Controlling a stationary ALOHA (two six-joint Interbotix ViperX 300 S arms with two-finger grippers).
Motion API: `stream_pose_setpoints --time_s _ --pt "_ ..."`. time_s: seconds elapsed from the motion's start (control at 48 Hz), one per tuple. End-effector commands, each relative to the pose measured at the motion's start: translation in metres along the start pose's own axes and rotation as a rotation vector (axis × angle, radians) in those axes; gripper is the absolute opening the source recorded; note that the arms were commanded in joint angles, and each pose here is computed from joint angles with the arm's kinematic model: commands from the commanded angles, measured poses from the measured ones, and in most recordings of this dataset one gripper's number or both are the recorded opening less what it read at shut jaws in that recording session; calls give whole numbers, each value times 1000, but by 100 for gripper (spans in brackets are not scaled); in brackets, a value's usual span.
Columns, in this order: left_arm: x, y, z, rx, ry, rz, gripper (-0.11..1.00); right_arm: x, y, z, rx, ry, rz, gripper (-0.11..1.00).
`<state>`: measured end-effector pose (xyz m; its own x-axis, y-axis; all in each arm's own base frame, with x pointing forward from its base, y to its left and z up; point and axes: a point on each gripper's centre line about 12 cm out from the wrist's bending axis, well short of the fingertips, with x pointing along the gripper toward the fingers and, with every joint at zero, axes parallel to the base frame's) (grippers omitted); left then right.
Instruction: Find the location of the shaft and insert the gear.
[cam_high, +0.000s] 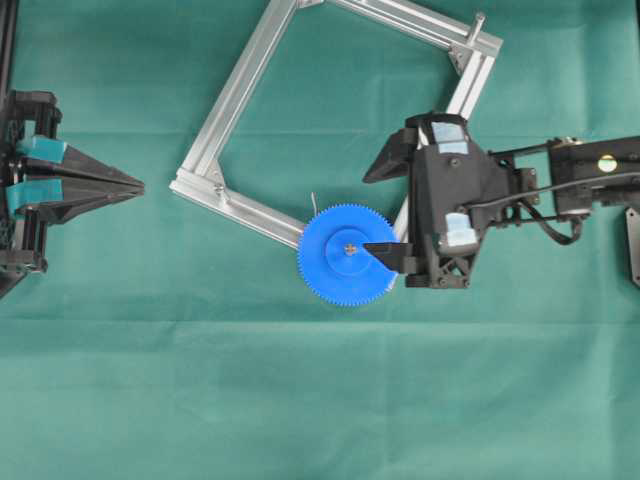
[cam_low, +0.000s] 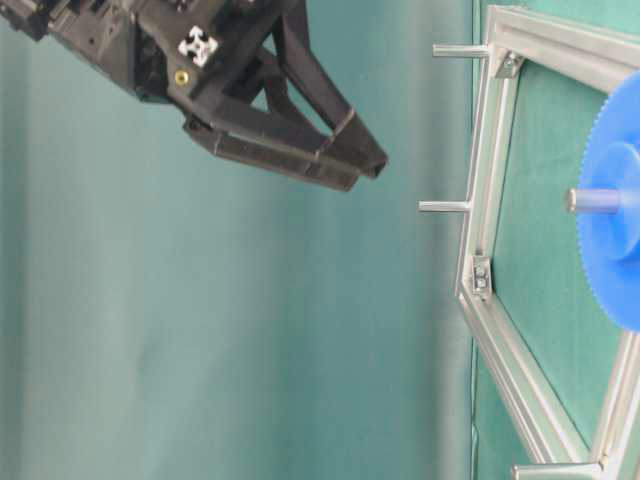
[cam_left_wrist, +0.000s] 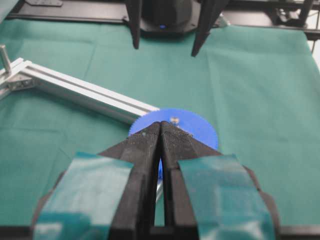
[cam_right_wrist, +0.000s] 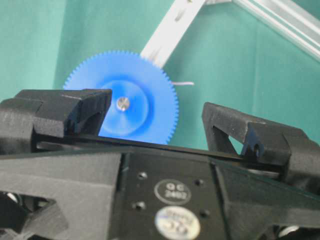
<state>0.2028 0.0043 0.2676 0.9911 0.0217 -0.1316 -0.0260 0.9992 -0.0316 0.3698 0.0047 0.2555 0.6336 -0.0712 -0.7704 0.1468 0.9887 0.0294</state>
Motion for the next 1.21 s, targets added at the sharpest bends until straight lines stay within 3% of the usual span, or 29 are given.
stream_pose_setpoints --time_s 0.0,0.542,1.188 --pt "1 0 10 -3 -26 1 1 -15 0 3 1 -53 11 87" --pt "1 0 11 -5 -34 2 1 -70 -10 -41 8 -267 74 87" --pt "1 0 11 -3 -35 2 1 -68 -20 -100 5 -346 107 87"
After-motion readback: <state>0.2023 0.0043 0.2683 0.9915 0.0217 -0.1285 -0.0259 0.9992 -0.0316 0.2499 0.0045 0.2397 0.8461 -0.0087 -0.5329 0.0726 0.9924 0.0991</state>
